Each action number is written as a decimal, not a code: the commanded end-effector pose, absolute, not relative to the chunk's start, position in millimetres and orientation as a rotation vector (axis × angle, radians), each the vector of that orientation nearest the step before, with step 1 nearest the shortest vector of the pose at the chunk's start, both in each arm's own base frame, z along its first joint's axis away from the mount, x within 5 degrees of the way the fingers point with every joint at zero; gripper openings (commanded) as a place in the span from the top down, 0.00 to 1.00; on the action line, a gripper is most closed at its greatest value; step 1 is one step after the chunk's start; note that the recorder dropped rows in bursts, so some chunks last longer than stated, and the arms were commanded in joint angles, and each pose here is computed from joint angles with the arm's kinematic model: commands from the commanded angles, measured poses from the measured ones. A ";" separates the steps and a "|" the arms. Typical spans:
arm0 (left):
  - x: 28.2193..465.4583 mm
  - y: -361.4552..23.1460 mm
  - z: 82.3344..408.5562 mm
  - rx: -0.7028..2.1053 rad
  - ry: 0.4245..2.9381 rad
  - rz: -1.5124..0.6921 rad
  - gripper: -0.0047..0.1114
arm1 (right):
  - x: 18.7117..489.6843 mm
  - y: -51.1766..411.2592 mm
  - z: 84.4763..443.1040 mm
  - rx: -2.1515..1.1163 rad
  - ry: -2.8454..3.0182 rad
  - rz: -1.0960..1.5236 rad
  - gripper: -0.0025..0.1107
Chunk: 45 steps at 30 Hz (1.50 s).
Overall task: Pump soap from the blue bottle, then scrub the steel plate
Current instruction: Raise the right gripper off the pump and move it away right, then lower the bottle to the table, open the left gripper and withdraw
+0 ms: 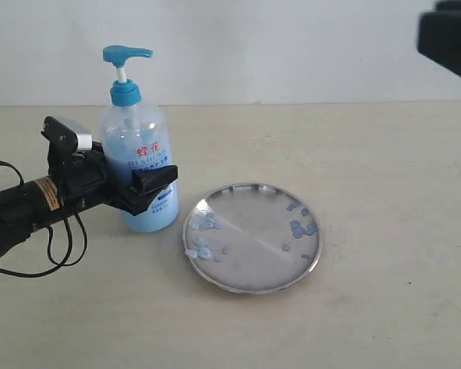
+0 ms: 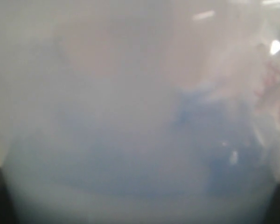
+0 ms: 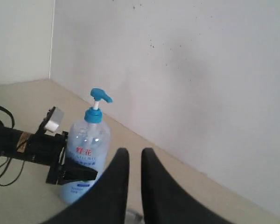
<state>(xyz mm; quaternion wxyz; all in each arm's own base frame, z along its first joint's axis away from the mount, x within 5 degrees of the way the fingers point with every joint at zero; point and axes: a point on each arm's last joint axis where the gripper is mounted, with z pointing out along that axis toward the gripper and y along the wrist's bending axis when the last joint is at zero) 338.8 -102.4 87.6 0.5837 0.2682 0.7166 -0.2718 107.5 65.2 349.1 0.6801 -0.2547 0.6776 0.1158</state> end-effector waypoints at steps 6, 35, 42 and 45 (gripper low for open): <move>336.9 -100.0 77.0 0.622 1.766 -0.603 0.31 | 79.2 45.0 224.5 -0.384 1.843 0.426 0.98; 336.9 -99.9 76.9 0.696 1.729 -0.541 0.01 | 71.6 43.5 178.2 -0.245 1.980 0.554 0.98; 339.6 -99.8 79.1 0.686 1.713 -0.534 0.01 | 71.6 43.6 178.2 -0.242 1.981 0.556 0.98; 342.1 -98.2 79.8 0.641 1.725 -0.531 0.01 | 71.6 43.6 178.2 -0.242 1.981 0.556 0.98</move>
